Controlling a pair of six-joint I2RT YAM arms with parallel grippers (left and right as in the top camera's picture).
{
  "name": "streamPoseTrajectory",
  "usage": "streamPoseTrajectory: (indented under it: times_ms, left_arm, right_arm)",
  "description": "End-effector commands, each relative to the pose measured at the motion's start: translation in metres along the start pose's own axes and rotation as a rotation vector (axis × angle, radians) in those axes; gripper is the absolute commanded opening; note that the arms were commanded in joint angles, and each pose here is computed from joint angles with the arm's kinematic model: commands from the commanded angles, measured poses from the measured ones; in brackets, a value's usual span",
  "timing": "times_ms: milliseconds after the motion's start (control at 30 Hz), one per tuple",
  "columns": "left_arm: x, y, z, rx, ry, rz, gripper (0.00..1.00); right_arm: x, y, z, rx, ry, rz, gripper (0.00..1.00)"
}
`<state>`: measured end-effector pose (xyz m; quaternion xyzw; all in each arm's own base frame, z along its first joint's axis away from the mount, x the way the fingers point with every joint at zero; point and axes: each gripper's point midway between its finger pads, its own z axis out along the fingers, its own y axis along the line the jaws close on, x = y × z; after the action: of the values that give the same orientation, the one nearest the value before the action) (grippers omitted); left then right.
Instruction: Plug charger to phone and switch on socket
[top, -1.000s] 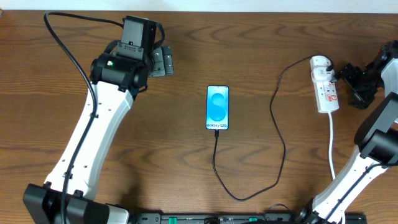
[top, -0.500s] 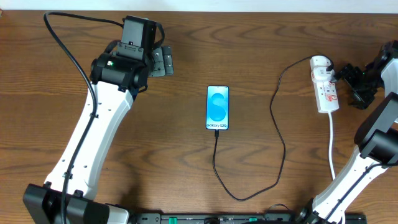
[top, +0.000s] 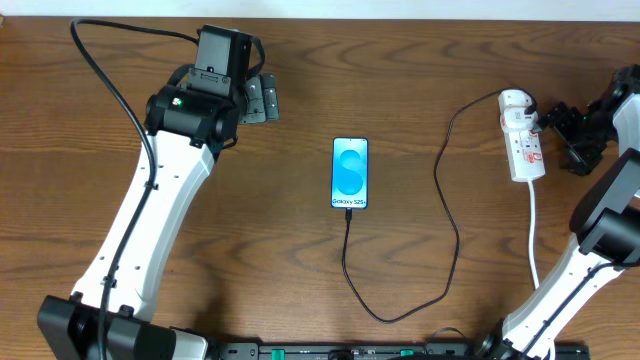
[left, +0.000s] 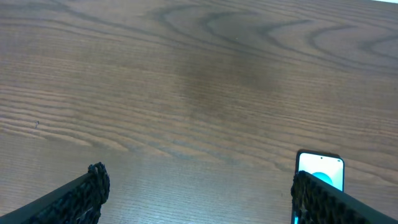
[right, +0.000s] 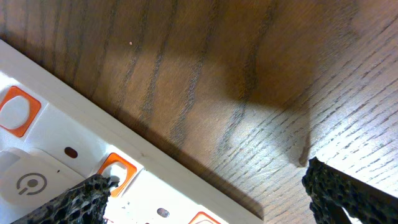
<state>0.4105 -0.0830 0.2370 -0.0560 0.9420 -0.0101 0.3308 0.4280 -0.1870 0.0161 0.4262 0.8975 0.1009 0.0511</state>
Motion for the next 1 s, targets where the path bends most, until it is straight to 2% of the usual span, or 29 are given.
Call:
streamPoseTrajectory:
  times_ms: [0,767,967]
  left_arm:
    - [-0.002,0.004,0.001,-0.017,-0.006,-0.001,0.95]
    - [-0.002,0.004,0.001,-0.017,-0.006,-0.001,0.95]
    - [-0.002,0.004,0.001,-0.017,-0.006,-0.001,0.95]
  right_arm:
    - [0.017,0.001,0.026,0.027,0.073,-0.026,0.99]
    - [0.027,-0.006,0.042,0.054,0.09,-0.03,0.99]
    - [0.035,-0.01,0.032,0.062,0.123,-0.047,0.99]
